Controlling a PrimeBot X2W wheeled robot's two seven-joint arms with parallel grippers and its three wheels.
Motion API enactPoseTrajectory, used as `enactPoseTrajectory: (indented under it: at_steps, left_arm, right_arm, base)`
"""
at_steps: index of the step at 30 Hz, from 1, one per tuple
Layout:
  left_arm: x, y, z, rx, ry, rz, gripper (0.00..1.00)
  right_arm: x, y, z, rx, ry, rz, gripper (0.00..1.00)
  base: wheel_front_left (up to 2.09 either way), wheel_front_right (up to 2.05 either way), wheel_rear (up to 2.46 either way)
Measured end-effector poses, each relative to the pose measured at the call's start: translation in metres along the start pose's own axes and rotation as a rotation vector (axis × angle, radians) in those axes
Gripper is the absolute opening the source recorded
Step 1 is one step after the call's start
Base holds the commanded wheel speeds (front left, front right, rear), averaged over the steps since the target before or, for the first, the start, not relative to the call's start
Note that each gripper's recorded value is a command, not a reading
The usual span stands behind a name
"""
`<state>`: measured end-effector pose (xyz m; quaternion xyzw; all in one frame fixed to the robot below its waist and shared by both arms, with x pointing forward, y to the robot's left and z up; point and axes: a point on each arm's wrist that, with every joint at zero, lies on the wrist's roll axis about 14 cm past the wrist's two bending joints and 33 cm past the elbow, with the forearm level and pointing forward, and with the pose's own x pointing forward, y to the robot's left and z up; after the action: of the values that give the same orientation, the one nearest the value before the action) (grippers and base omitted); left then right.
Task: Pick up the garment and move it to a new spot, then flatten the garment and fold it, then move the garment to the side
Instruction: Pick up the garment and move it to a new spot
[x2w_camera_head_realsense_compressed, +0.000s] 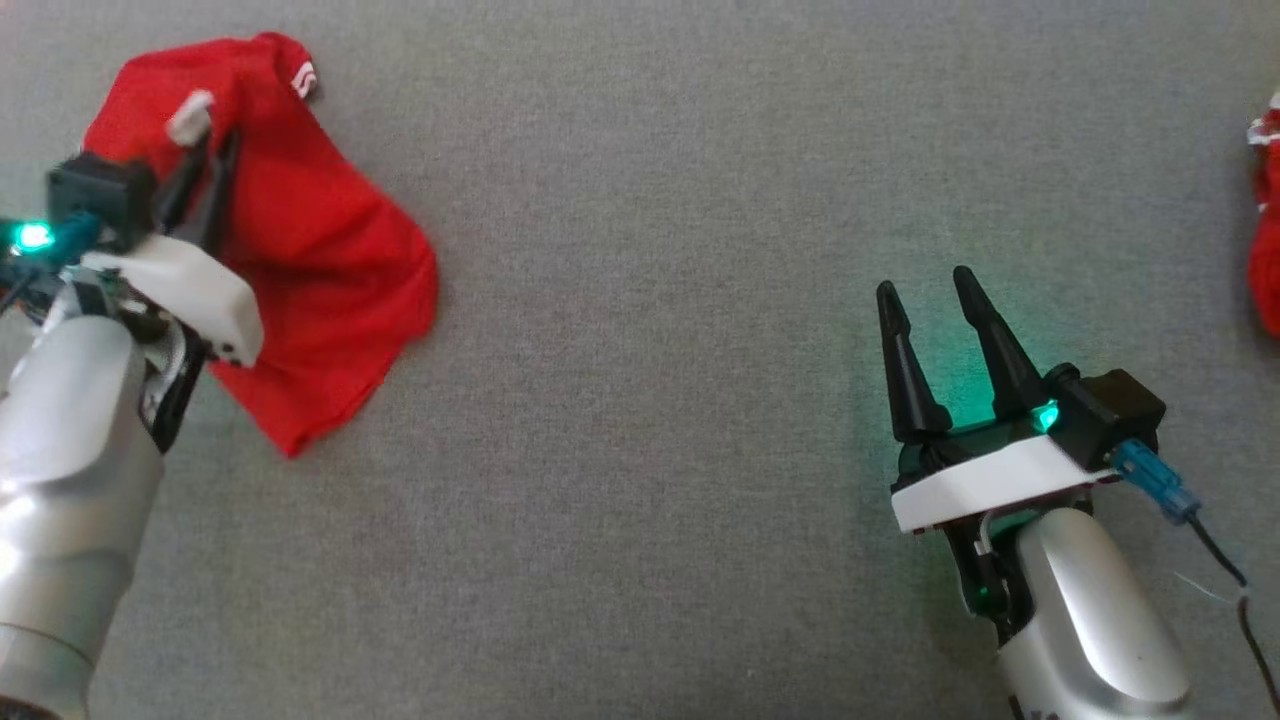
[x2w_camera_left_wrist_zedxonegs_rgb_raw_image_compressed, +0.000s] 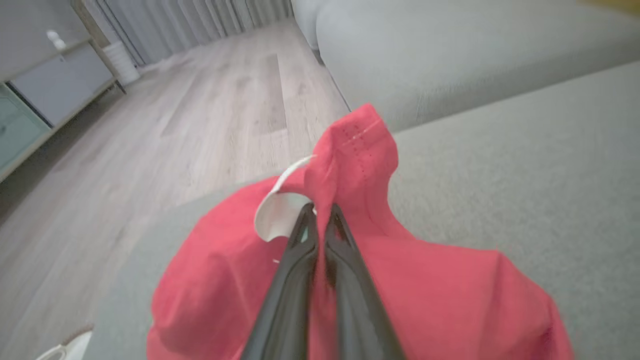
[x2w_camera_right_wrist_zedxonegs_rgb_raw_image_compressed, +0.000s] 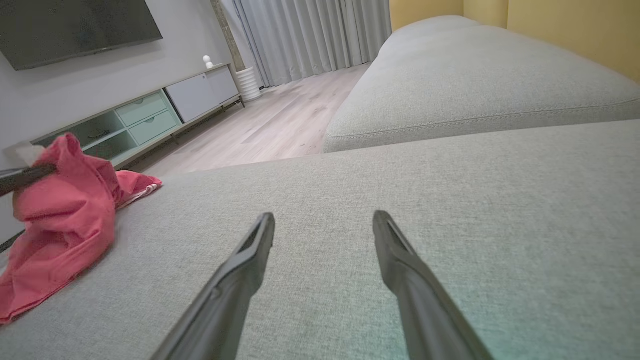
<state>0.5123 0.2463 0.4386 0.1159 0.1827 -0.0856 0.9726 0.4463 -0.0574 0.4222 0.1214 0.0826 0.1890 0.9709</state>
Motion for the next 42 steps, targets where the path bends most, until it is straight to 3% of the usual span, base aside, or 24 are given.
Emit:
enactPoseTrajectory:
  at_steps: [6, 15, 25, 29, 34, 42]
  left_arm:
    - [-0.01, 0.005, 0.067, -0.023, -0.265, 0.022, 0.0]
    - [-0.065, -0.008, 0.215, -0.016, -0.741, 0.032, 0.0]
    - [-0.062, -0.052, 0.23, -0.016, -0.801, -0.052, 0.0]
    - [-0.047, -0.084, 0.234, -0.003, -0.801, -0.117, 0.0]
    - [-0.026, -0.158, 0.239, 0.027, -0.791, -0.252, 0.0]
    - [-0.015, -0.275, 0.185, -0.118, -0.61, -0.462, 0.0]
  right_arm:
    - [-0.006, 0.003, 0.013, -0.002, -0.026, -0.002, 1.0]
    - [-0.017, 0.009, 0.033, -0.007, -0.074, 0.002, 1.0]
    - [-0.028, -0.003, 0.035, 0.013, -0.085, -0.04, 1.0]
    - [-0.035, -0.016, 0.035, 0.024, -0.086, -0.08, 1.0]
    - [-0.047, -0.04, 0.04, 0.032, -0.106, -0.154, 1.0]
    - [-0.065, -0.071, 0.054, 0.028, -0.148, -0.255, 1.0]
  base:
    - [0.0, 0.0, 0.0]
    - [0.0, 0.0, 0.0]
    - [0.0, 0.0, 0.0]
    - [0.0, 0.0, 0.0]
    - [0.0, 0.0, 0.0]
    - [0.0, 0.0, 0.0]
